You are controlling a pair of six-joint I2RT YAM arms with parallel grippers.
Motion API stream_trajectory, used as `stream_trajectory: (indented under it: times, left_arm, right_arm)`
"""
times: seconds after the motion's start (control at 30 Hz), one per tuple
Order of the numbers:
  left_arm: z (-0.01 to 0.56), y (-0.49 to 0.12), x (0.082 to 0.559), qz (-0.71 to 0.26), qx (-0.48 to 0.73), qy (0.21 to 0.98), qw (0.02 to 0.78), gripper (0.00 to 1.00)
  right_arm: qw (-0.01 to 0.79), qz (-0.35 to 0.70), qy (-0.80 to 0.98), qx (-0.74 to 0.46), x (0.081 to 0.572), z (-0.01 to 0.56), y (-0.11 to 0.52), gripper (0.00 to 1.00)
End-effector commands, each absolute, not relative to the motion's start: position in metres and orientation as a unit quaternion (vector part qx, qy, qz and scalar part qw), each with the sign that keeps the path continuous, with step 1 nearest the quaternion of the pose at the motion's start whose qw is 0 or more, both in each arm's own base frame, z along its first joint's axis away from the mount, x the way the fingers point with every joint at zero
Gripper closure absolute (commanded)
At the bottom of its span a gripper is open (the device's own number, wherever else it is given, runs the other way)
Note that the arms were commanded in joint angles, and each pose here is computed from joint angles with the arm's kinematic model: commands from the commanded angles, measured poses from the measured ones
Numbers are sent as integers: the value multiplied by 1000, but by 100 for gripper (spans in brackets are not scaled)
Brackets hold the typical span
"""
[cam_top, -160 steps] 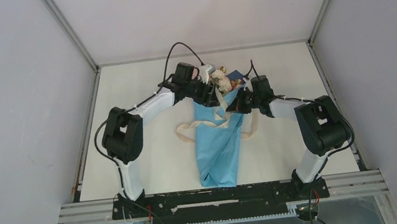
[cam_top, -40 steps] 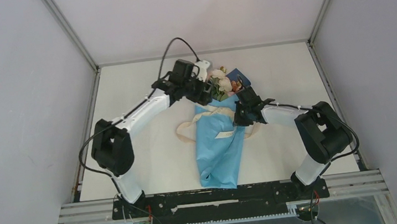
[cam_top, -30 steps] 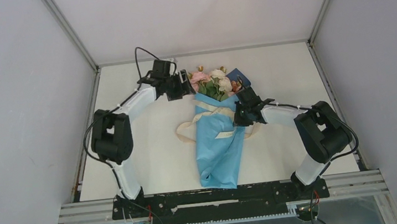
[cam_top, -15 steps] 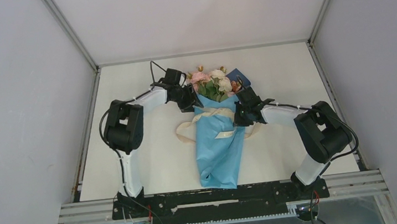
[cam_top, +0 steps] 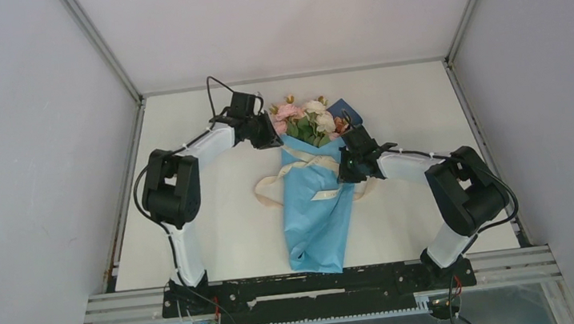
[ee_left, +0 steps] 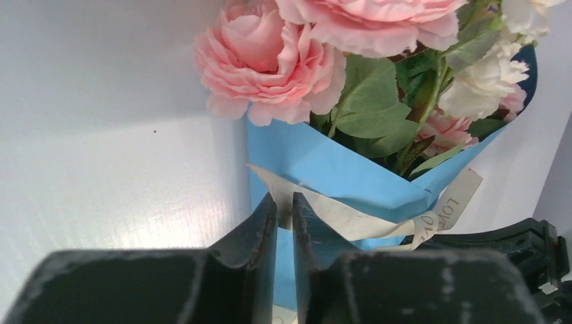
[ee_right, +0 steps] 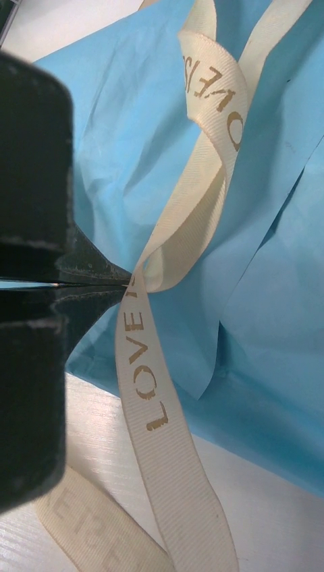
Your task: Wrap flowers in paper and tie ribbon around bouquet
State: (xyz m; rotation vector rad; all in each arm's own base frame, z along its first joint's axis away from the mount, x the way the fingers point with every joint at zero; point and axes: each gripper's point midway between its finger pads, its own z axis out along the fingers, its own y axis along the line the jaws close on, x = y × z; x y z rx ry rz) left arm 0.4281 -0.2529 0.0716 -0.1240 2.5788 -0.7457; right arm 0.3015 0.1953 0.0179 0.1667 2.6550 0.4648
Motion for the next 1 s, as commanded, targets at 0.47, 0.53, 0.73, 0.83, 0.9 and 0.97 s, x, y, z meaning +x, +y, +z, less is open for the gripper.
stream_trajectory:
  times: [0.47, 0.53, 0.73, 0.83, 0.9, 0.97]
  left_arm:
    - [108, -253, 423, -291, 24, 915, 279, 100]
    - [113, -253, 418, -294, 46, 912, 283, 100]
    - [127, -243, 393, -289, 124, 898, 308, 100]
    - [127, -248, 387, -294, 142, 894, 306, 100]
    - [129, -253, 382, -299, 152, 892, 304, 100]
    - [131, -255, 377, -297, 162, 889, 310, 100]
  right_arm:
    - [226, 220, 949, 0, 304, 45, 209, 100]
    - [217, 249, 944, -21, 294, 56, 218, 100]
    - [215, 293, 928, -79, 265, 94, 229, 100]
    - [218, 300, 926, -74, 267, 97, 231, 100]
    - [215, 305, 925, -74, 271, 100, 236, 100]
    - [218, 313, 921, -87, 270, 108, 243, 100]
